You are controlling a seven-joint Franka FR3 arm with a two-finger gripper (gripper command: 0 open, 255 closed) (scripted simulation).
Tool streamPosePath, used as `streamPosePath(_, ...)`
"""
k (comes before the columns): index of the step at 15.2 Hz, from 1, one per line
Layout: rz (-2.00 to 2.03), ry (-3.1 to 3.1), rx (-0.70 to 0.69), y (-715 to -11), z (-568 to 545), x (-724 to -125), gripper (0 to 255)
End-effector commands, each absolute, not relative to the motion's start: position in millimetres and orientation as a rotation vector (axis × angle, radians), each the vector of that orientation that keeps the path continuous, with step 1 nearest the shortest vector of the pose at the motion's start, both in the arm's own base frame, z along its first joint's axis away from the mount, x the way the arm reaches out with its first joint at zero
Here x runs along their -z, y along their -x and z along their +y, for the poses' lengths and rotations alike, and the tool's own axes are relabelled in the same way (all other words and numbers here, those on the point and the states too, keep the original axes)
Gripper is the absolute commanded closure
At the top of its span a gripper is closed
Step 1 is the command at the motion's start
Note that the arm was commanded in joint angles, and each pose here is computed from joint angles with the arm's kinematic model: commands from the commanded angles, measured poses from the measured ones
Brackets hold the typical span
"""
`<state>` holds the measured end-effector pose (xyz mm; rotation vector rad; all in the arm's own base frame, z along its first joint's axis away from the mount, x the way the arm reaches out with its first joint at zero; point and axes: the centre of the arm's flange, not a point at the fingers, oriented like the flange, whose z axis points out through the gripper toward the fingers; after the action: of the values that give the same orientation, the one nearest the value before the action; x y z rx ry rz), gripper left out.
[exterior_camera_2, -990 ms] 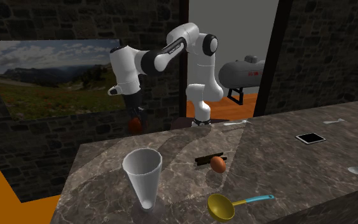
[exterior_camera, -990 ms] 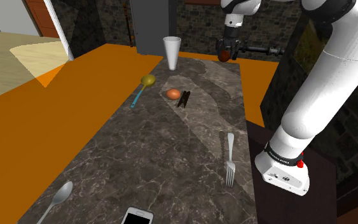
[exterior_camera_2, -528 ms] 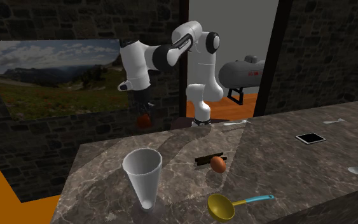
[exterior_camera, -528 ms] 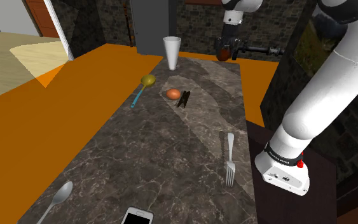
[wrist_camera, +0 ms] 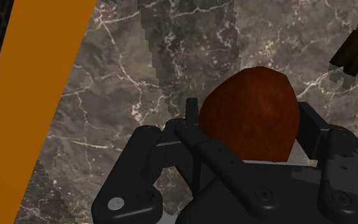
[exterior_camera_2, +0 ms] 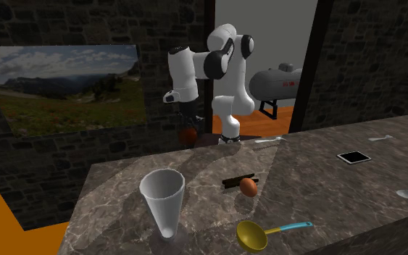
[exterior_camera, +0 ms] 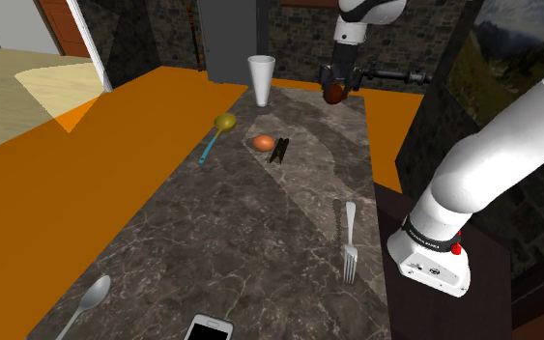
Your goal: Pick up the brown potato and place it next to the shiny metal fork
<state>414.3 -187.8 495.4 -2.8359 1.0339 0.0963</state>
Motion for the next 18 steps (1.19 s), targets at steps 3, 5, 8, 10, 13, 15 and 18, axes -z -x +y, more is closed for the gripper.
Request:
streamPosePath(3,1.036,2.836,-0.097,-401.6,-134.9,-497.6,255)
streamPosePath(5,1.036,2.836,-0.097,-395.2,-109.3,-497.7,255)
streamPosePath(8,1.036,2.836,-0.097,-385.6,-70.9,-497.8,255)
streamPosePath(10,1.036,2.836,-0.097,-379.2,-45.2,-497.9,255)
streamPosePath(13,1.036,2.836,-0.097,-369.6,-6.8,-498.0,255)
streamPosePath(15,1.036,2.836,-0.097,-363.2,18.8,-498.1,255)
streamPosePath(18,1.036,2.836,-0.097,-353.6,57.2,-498.3,255)
